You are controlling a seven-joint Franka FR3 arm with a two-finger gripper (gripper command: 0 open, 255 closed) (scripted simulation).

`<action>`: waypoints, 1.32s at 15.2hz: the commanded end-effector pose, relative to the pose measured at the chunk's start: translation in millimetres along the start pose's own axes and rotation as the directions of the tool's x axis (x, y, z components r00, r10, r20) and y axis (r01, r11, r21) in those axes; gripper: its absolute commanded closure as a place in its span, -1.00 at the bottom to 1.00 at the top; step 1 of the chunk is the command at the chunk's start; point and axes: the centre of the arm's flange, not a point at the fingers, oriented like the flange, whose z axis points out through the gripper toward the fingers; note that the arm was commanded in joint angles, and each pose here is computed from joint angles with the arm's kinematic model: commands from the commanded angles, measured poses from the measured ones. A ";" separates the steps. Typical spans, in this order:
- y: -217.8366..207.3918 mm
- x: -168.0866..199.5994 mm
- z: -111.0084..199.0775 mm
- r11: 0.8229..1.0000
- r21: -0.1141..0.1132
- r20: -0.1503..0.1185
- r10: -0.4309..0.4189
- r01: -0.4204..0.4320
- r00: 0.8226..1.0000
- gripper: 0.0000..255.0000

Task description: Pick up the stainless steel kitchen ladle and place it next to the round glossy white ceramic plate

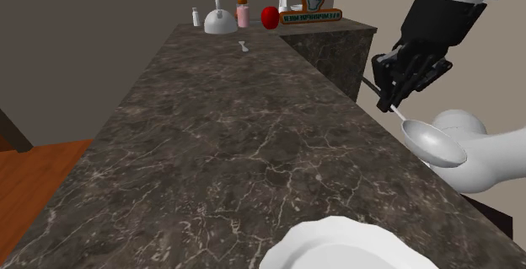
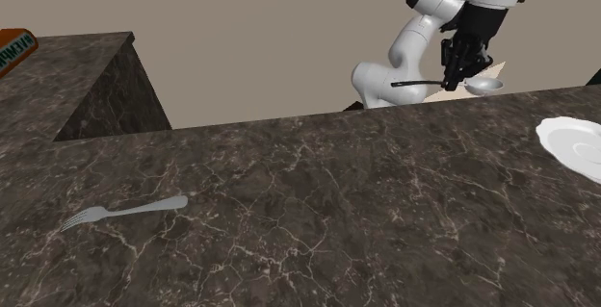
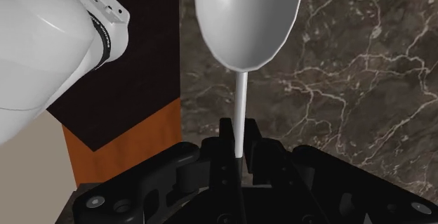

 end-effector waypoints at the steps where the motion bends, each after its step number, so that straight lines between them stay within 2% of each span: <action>1: 2.2 0.0 11.3 1.000 0.000 0.000 0.000 0.000 1.000 1.00; 6: 5.2 -2.8 37.4 1.000 0.000 0.000 0.000 0.000 1.000 1.00; 14: 5.3 -3.0 38.5 1.000 0.000 0.000 0.000 0.000 1.000 1.00; 15: 5.3 -3.0 38.5 1.000 0.000 0.000 0.000 0.000 1.000 -1.00; 20: 5.3 -3.0 38.5 1.000 0.000 0.000 0.000 0.000 1.000 -1.00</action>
